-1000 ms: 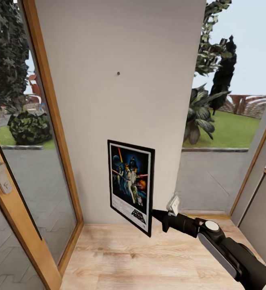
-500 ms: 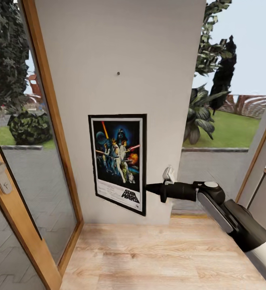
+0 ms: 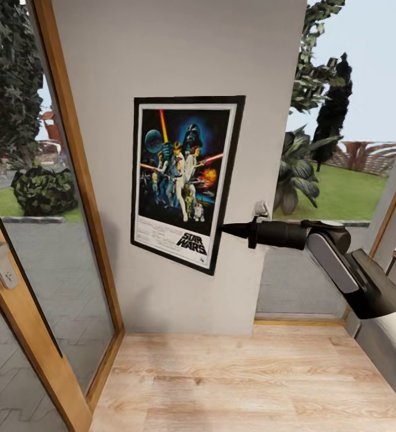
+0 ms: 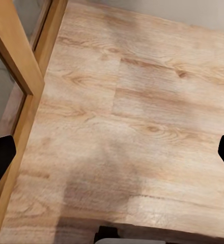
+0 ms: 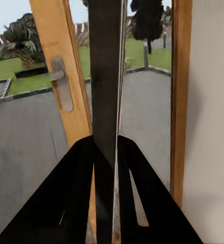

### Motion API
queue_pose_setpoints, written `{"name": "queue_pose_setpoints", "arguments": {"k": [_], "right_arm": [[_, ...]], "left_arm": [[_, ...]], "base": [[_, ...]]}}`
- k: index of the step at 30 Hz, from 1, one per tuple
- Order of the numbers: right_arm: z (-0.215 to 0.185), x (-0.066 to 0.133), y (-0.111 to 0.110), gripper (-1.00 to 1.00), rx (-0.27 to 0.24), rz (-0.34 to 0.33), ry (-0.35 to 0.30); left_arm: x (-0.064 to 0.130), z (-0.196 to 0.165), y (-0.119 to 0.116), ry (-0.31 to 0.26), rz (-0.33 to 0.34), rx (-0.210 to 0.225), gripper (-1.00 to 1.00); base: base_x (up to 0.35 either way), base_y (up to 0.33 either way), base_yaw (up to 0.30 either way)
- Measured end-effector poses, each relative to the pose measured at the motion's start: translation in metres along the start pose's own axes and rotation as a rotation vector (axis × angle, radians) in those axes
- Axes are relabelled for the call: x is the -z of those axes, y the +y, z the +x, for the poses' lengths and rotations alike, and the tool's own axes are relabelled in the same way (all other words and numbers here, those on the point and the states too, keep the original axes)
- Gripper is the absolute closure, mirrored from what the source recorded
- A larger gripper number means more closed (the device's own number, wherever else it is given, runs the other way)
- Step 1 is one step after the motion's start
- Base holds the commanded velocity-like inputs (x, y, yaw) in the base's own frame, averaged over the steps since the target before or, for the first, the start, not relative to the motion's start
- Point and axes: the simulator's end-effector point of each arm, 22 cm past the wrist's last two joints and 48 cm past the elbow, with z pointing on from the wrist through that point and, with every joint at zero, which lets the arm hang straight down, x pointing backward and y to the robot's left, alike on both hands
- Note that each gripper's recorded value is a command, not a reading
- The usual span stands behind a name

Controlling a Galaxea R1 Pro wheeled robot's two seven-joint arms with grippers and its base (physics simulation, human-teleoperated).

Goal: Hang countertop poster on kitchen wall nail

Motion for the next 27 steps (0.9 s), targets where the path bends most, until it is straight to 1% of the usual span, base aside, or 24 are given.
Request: {"name": "queue_pose_setpoints", "arguments": {"k": [3,6,8,9,13,19,27], "right_arm": [[-0.013,0.002,0.001,1.0,0.0,-0.006,-0.01],[-0.023,0.004,0.006,1.0,-0.015,-0.026,0.004],[-0.026,0.004,0.011,1.0,-0.016,-0.044,0.008],[-0.029,0.005,0.016,1.0,-0.017,-0.065,0.009],[-0.032,0.006,0.023,1.0,-0.015,-0.097,0.013],[-0.044,0.007,0.025,1.0,0.007,-0.104,0.009],[-0.046,0.007,0.027,1.0,0.016,-0.106,0.007]], "left_arm": [[0.0,-0.001,0.0,-0.001,0.0,0.0,-1.0],[0.0,-0.002,0.0,-0.004,0.0,-0.001,-1.0],[0.0,-0.002,0.0,-0.005,0.0,-0.001,-1.0],[0.0,-0.002,0.0,-0.005,0.0,-0.001,-1.0],[0.0,-0.003,0.0,-0.007,0.001,-0.002,-1.0],[0.0,-0.004,0.0,-0.008,0.002,-0.002,-1.0],[0.0,-0.004,-0.001,-0.009,0.002,-0.002,-1.0]], "base": [[0.0,0.0,0.0],[0.0,0.0,0.0],[0.0,0.0,0.0],[0.0,0.0,0.0],[0.0,0.0,0.0],[0.0,0.0,0.0],[0.0,0.0,0.0]]}}
